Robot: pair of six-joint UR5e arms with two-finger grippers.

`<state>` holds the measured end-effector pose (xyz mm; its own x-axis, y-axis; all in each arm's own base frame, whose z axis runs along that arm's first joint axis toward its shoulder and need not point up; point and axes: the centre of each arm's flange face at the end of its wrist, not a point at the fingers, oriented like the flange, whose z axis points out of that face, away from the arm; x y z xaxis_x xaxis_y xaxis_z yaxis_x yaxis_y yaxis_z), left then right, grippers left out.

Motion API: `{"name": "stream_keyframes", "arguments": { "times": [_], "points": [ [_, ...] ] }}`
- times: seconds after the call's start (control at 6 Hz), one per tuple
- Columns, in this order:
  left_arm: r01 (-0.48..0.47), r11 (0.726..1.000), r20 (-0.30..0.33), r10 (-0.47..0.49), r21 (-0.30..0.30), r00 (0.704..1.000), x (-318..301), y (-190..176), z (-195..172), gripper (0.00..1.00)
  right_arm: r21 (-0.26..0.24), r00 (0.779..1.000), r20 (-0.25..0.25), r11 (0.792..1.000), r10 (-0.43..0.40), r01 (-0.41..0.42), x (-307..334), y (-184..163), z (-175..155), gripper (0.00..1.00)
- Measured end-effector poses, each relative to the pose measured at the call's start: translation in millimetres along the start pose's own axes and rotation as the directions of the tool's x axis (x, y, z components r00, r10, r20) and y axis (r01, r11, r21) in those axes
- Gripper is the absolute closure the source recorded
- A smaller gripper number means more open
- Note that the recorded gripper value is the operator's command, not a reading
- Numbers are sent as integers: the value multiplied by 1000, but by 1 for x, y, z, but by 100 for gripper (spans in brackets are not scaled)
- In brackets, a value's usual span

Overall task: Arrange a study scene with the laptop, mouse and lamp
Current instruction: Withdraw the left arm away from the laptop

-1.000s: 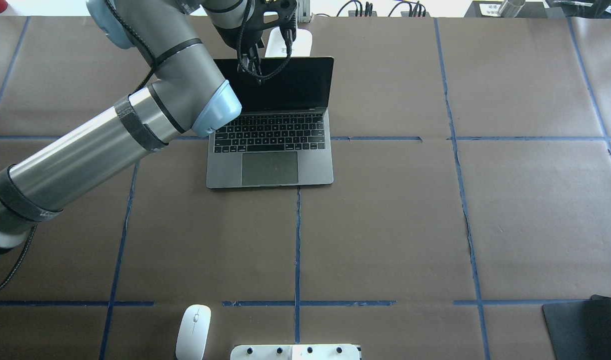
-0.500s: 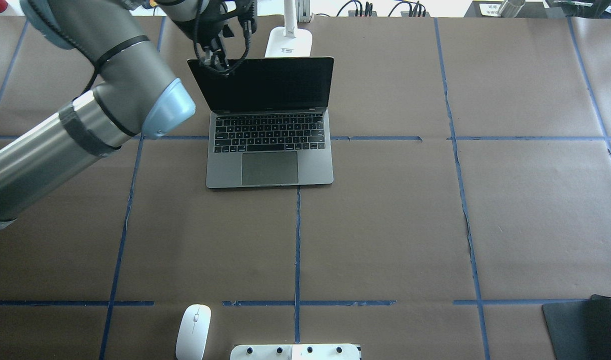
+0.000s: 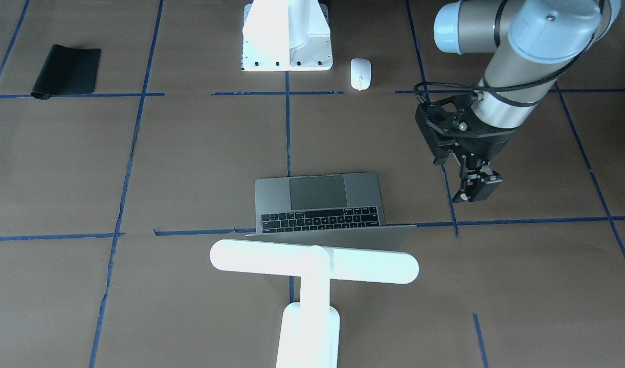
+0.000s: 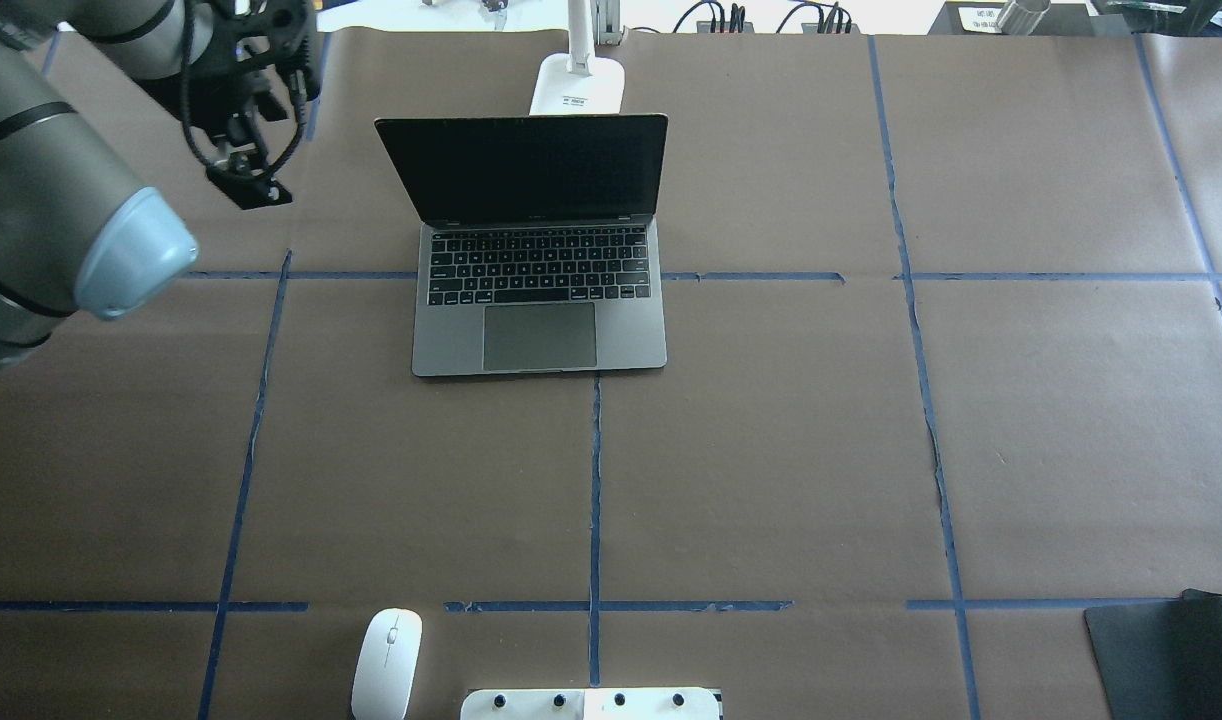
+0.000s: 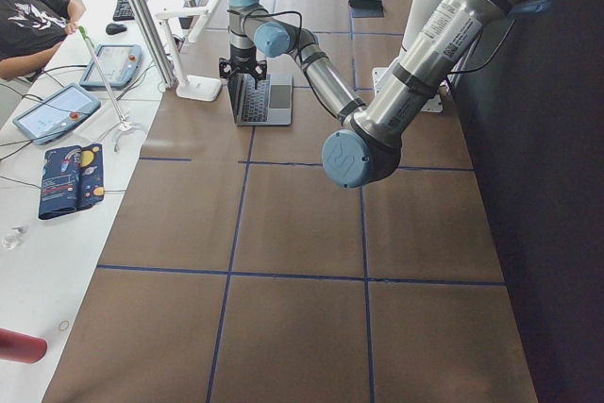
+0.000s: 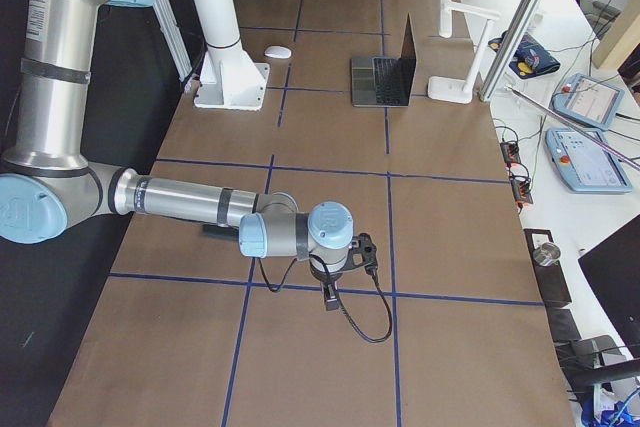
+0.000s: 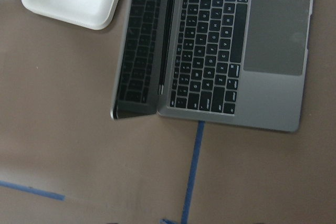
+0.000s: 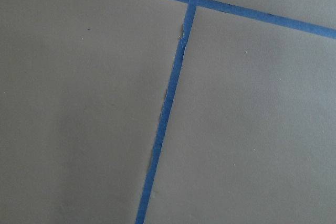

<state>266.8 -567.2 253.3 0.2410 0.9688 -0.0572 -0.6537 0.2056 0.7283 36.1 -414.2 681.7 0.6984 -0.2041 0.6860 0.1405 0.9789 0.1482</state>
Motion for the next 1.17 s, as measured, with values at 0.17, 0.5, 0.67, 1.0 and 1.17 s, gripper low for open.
{"name": "stream_keyframes", "arguments": {
  "times": [0.17,0.5,0.67,1.0,1.17],
  "points": [
    [60,997,-19,-61,-44,998,10,49,3,0,18,1000,7,999,27,-28,-9,-4,-9,0],
    [274,957,-27,-278,-99,960,9,152,-3,0,57,997,75,998,30,-34,-35,-9,-28,0],
    [391,911,-56,-400,-130,915,10,218,0,0,74,994,94,996,49,-56,-59,-12,-42,0],
    [641,741,-26,-658,-200,752,21,342,1,0,90,992,118,994,50,-60,-112,-17,-62,0],
    [761,604,5,-782,-235,623,35,389,6,0,90,990,132,994,55,-67,-136,-13,-67,0]
  ]
}}
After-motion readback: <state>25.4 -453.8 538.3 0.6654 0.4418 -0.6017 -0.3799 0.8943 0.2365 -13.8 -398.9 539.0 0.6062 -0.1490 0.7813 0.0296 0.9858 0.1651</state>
